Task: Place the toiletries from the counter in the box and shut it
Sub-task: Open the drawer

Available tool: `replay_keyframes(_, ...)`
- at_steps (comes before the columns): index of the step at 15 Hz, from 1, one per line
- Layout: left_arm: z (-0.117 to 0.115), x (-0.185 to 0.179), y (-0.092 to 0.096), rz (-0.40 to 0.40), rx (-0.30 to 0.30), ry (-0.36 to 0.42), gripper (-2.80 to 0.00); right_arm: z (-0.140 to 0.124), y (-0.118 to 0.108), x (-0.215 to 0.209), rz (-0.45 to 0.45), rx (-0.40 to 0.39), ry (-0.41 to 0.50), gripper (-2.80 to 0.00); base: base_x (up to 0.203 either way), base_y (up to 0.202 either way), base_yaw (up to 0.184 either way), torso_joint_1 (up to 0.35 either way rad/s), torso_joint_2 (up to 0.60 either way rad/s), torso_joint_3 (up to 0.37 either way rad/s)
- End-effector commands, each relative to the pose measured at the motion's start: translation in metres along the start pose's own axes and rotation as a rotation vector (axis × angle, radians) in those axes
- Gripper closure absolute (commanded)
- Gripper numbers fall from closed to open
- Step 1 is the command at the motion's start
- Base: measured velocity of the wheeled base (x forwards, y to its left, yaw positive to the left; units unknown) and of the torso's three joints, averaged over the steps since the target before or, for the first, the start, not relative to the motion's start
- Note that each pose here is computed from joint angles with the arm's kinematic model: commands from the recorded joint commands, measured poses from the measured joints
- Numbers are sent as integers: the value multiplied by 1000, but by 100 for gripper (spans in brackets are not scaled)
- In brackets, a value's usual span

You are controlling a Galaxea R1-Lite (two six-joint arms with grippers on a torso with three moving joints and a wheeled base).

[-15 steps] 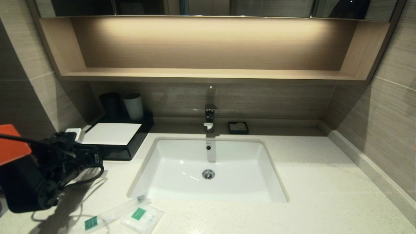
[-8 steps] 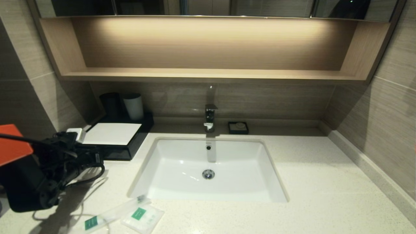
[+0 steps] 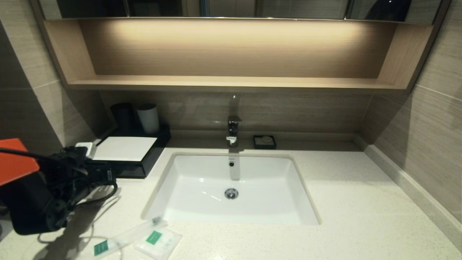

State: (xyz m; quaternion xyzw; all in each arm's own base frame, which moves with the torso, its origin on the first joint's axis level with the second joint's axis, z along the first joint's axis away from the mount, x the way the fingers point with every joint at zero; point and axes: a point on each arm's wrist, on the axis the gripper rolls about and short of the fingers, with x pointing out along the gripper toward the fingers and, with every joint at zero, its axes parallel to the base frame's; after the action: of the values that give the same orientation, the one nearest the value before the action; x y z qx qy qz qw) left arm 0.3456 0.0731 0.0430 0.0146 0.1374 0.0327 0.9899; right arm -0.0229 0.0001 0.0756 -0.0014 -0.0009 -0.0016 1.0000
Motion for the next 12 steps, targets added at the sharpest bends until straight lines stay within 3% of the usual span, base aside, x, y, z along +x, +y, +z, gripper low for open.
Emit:
replay_keyframes(1,-1,1,0,1,-1,-1,0,0,0,0,0,-1,2,0,0,0,0,0,0,0)
replay_keyframes(12,1,5,1,5,0,-10,0,0,0,0,0,0,1,0,0,0,0,0,0,0)
